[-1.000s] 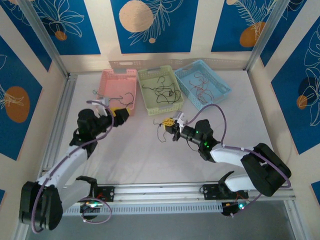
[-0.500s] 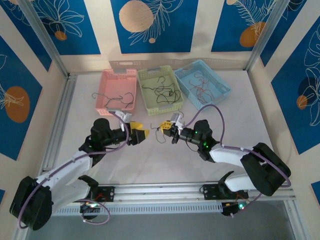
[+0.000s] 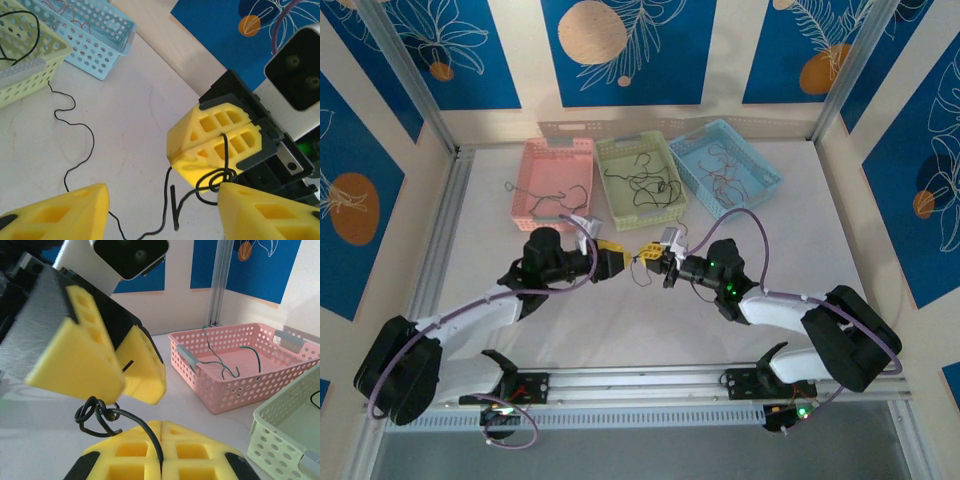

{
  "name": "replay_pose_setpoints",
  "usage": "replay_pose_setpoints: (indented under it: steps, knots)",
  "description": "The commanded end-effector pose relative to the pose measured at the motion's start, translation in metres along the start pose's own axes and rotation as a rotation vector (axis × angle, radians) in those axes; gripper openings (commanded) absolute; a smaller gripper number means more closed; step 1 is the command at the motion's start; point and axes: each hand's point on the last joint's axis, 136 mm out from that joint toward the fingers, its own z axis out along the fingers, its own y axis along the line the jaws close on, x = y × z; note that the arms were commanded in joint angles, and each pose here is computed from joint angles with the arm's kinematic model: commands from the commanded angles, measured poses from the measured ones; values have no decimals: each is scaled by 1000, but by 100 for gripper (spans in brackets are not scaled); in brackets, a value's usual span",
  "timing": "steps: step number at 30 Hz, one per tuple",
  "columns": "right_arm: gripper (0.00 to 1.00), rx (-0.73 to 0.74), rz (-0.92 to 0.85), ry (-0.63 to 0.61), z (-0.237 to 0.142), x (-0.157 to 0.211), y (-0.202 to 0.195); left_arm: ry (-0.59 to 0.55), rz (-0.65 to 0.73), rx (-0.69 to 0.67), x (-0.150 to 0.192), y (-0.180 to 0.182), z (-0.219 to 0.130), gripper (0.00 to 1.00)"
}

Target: Untangle the cables

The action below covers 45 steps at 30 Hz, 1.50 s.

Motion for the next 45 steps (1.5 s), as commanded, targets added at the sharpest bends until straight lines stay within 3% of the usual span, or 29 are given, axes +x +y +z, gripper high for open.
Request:
replay_pose_setpoints:
  steps: [1,5,6,21,26,35,45]
  knots:
    - [0,-19,-29,-22,5,-11,2,-48,29,20,-18,-8,6,35]
    - [0,-13,-28,-18,5,-9,1,-45,28,15,-16,-7,6,2]
    - [0,-11,-28,-18,5,-9,0,-50,31,6,-16,-5,5,0]
    - [0,-3,-47,-33,2,-11,1,-89,36,-258,-22,30,-15,0]
    - [0,84,-56,-40,-1,-11,-12,-78,49,-289,-18,33,-21,0]
    - [0,253,-62,-40,-10,-12,-41,-123,97,-322,-28,20,-48,0]
    - [0,284,-51,-33,-13,-10,-48,-182,149,-377,-40,8,-78,0]
